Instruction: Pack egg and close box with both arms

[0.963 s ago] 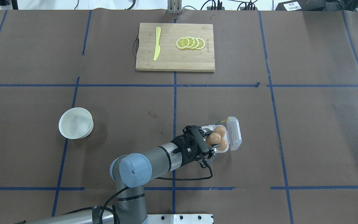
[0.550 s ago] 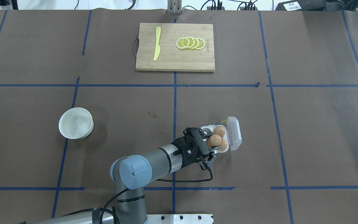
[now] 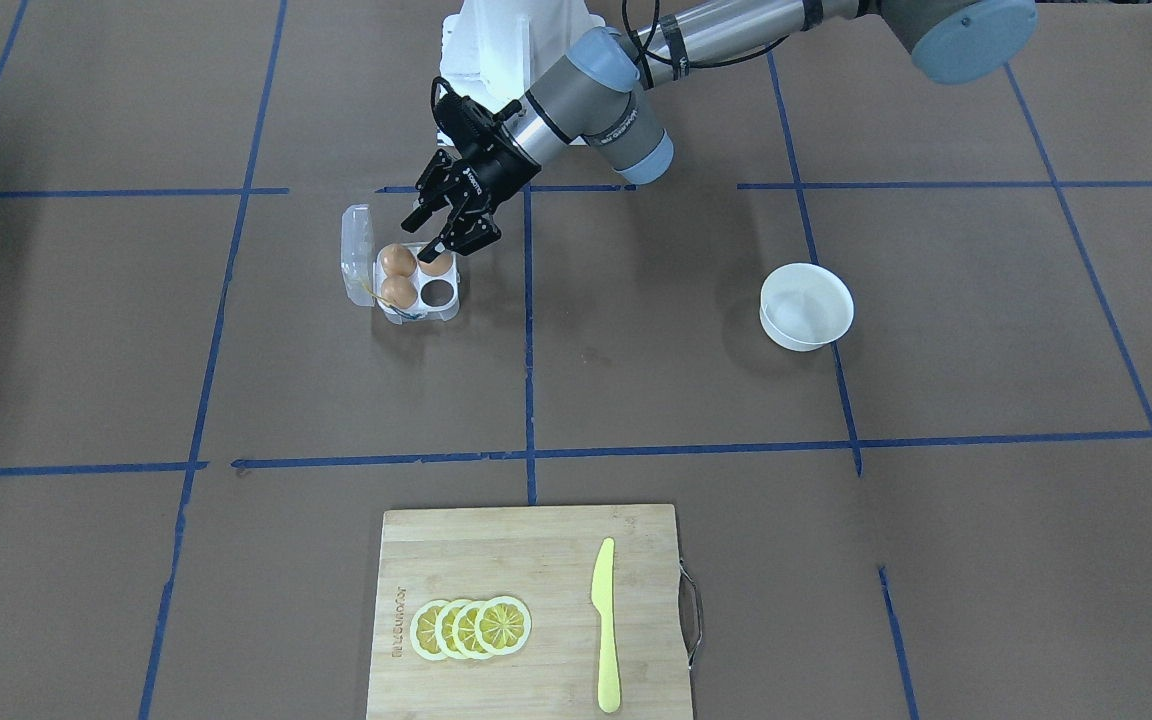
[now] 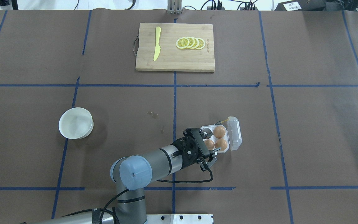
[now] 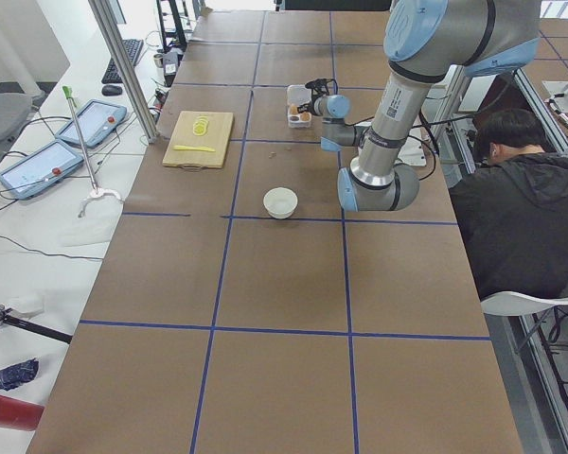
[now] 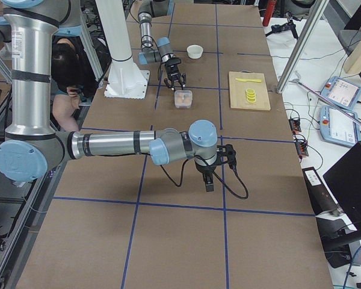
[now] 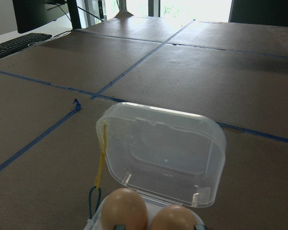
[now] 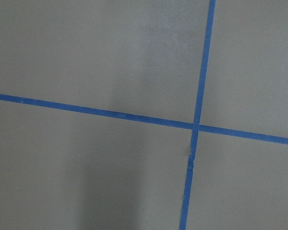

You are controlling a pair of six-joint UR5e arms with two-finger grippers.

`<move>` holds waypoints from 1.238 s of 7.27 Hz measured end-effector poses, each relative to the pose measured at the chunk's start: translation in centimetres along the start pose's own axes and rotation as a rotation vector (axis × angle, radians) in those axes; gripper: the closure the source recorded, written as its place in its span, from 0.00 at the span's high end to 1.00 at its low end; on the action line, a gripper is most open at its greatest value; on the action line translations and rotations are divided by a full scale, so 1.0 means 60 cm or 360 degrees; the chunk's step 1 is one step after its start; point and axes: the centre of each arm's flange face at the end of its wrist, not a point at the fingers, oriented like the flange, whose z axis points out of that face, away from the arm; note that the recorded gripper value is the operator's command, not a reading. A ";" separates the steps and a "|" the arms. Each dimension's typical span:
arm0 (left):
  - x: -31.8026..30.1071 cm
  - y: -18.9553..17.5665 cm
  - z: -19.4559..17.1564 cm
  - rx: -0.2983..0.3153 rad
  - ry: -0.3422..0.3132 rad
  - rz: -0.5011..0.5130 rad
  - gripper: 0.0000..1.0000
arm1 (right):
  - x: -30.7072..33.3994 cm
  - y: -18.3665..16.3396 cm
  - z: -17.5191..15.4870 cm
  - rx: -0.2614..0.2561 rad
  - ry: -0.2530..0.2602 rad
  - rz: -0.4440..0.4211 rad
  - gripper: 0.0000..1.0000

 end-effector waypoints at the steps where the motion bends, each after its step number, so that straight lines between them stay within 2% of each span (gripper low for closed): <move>1: 0.000 0.000 0.000 0.0000 0.0000 0.0000 0.62 | 0.000 0.000 0.000 -0.0001 0.0000 0.0001 1.00; 2: 0.000 -0.001 -0.001 0.0003 0.0000 0.0000 0.67 | 0.001 0.001 0.000 -0.0001 0.0000 0.0001 1.00; 3: 0.000 -0.003 -0.001 0.0006 0.0000 -0.0001 0.87 | 0.001 0.001 0.001 -0.0001 0.0000 0.0002 1.00; 4: -0.002 -0.007 -0.003 0.0014 0.0000 -0.0005 0.99 | 0.001 0.001 0.001 -0.0002 0.0000 0.0002 1.00; 5: -0.004 -0.013 -0.006 0.0025 0.0005 -0.0038 0.99 | 0.001 0.002 0.001 -0.0002 0.0000 0.0002 1.00; 7: -0.004 -0.031 -0.021 0.0046 0.0046 -0.0213 0.99 | 0.002 0.004 0.002 -0.0006 -0.0001 0.0006 1.00; 9: -0.035 -0.042 -0.027 -0.0005 0.0040 -0.0273 0.99 | 0.003 0.006 0.003 -0.0009 -0.0003 0.0008 1.00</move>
